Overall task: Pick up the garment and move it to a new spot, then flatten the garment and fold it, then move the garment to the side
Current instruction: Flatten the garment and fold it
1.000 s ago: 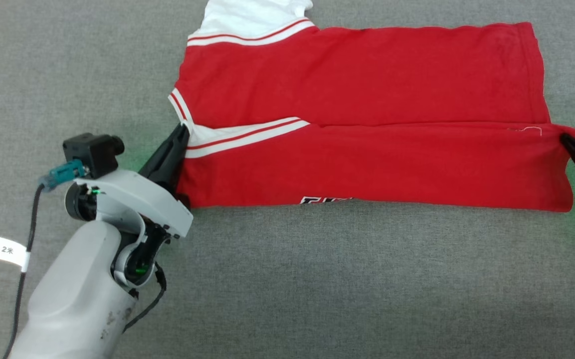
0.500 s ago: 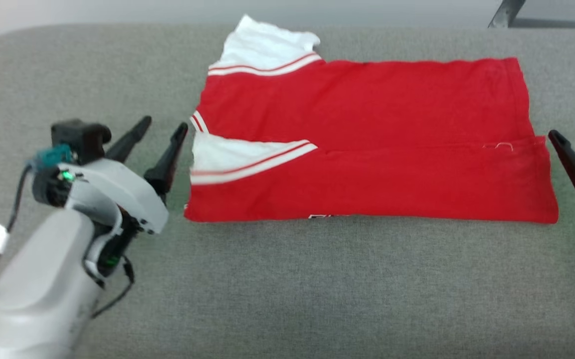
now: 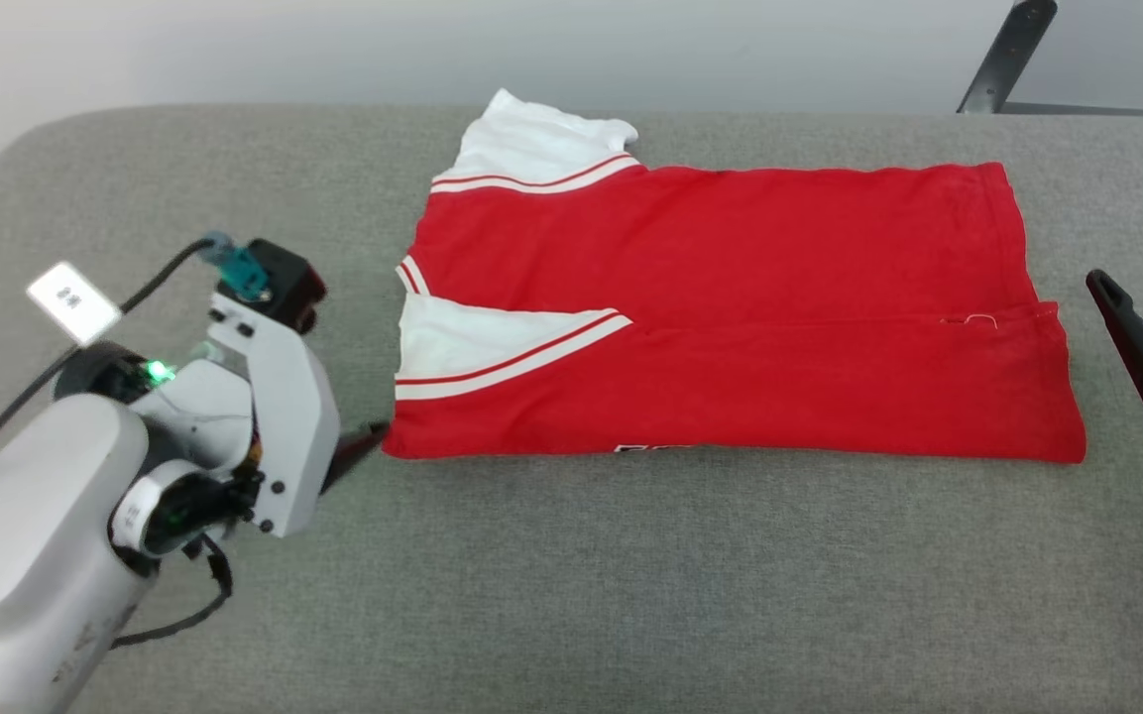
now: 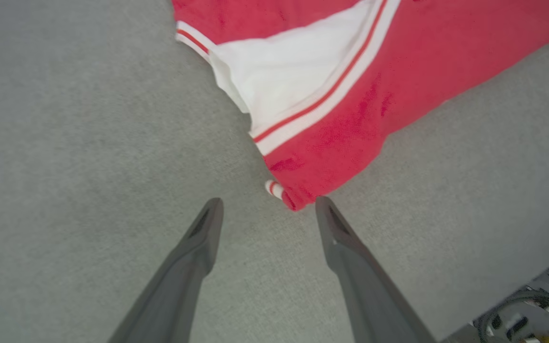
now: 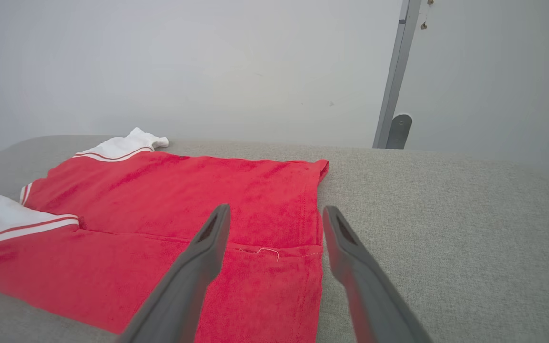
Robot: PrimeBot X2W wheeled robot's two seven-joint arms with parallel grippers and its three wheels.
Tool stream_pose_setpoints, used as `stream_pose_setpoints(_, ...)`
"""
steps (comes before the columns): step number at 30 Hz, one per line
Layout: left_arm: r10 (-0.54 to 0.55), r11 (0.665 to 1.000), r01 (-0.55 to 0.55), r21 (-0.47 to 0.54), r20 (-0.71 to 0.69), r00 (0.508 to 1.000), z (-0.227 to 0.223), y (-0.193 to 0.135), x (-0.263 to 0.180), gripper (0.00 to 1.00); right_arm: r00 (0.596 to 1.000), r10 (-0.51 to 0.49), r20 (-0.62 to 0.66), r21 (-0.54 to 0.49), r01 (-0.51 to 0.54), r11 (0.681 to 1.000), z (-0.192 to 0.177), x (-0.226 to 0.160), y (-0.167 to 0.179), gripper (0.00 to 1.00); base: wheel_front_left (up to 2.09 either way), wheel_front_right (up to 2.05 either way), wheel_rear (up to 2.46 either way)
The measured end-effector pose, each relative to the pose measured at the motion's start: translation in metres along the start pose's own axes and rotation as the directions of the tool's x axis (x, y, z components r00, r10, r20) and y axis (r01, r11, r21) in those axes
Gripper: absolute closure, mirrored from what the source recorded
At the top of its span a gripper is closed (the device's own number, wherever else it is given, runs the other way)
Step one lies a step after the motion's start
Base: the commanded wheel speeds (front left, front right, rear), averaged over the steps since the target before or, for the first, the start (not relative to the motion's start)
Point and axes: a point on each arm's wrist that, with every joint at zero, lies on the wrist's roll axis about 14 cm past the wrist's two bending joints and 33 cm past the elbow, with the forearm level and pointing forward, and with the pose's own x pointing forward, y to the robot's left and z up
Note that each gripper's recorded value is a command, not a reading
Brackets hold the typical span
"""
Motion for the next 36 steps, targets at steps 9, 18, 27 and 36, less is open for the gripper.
stream_pose_setpoints(9,-0.099,0.989,0.081,-0.124,-0.145,0.984,-0.005,-0.022,0.023,0.0,1.0,-0.002,-0.01,0.013,0.002,1.0,-0.007,0.003,-0.001,0.0,0.0,0.0,0.0)
stream_pose_setpoints(18,-0.147,0.972,0.09,-0.219,-0.26,0.955,-0.034,-0.02,0.068,0.0,0.998,-0.053,-0.033,0.019,0.053,0.998,-0.017,0.004,-0.022,0.0,0.0,0.0,0.0)
stream_pose_setpoints(27,-0.189,0.962,0.121,-0.246,-0.278,0.942,-0.04,-0.025,0.091,1.0,0.99,-0.081,-0.115,0.016,0.084,0.996,-0.033,-0.001,-0.035,0.0,0.0,0.0,0.0)
stream_pose_setpoints(36,-0.196,0.96,0.134,-0.247,-0.247,0.949,-0.039,-0.026,0.091,1.0,0.841,-0.039,-0.54,-0.077,-0.003,0.997,-0.097,-0.024,-0.025,0.0,0.0,0.0,0.0)
